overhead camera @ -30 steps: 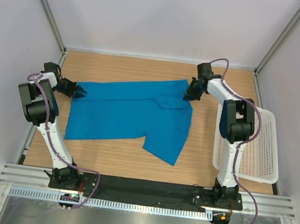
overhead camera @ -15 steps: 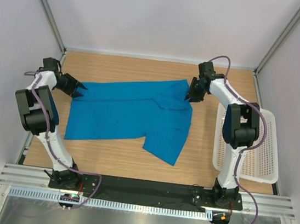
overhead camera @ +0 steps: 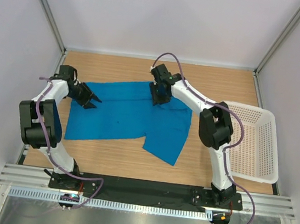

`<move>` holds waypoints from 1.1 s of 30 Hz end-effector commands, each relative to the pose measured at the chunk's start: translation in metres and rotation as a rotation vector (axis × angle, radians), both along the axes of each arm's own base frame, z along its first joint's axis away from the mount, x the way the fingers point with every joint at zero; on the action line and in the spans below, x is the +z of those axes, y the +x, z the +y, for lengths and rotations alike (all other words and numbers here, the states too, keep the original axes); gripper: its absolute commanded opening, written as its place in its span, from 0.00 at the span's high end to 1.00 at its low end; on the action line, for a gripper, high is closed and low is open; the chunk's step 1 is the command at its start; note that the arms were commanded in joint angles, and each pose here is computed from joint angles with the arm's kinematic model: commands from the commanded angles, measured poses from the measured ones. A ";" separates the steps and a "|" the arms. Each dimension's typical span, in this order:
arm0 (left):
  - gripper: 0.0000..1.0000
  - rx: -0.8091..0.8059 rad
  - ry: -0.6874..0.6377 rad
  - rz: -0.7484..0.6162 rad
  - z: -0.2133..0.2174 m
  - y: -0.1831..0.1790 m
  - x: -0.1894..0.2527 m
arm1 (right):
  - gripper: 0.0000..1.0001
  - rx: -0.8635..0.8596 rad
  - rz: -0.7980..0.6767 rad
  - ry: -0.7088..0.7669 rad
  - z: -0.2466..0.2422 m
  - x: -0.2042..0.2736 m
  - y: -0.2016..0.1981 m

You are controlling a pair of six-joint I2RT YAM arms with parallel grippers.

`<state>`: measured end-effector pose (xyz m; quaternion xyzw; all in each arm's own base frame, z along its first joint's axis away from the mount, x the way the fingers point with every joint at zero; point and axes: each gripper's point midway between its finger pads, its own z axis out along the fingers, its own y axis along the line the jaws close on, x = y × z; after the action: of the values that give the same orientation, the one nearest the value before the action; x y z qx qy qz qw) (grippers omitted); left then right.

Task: Fold and stack the t-shirts
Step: Fold the tshirt

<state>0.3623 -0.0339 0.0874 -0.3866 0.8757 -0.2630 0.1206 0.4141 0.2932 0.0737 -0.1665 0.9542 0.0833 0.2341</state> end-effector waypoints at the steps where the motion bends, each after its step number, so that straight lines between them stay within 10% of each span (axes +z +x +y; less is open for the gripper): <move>1: 0.60 -0.040 -0.002 -0.046 -0.002 -0.006 0.017 | 0.59 -0.012 -0.030 -0.076 -0.016 0.002 0.016; 23: 0.61 -0.062 -0.012 -0.039 -0.003 -0.004 0.013 | 0.74 -0.004 -0.017 -0.156 -0.013 -0.029 0.017; 33: 0.61 -0.059 -0.001 -0.031 -0.001 -0.005 0.011 | 0.99 -0.035 -0.065 -0.102 -0.005 0.008 0.025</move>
<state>0.3554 -0.0359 0.0889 -0.3646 0.8845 -0.2660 0.1178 0.4258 0.2766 0.0357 -0.1778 0.9614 0.0049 0.2097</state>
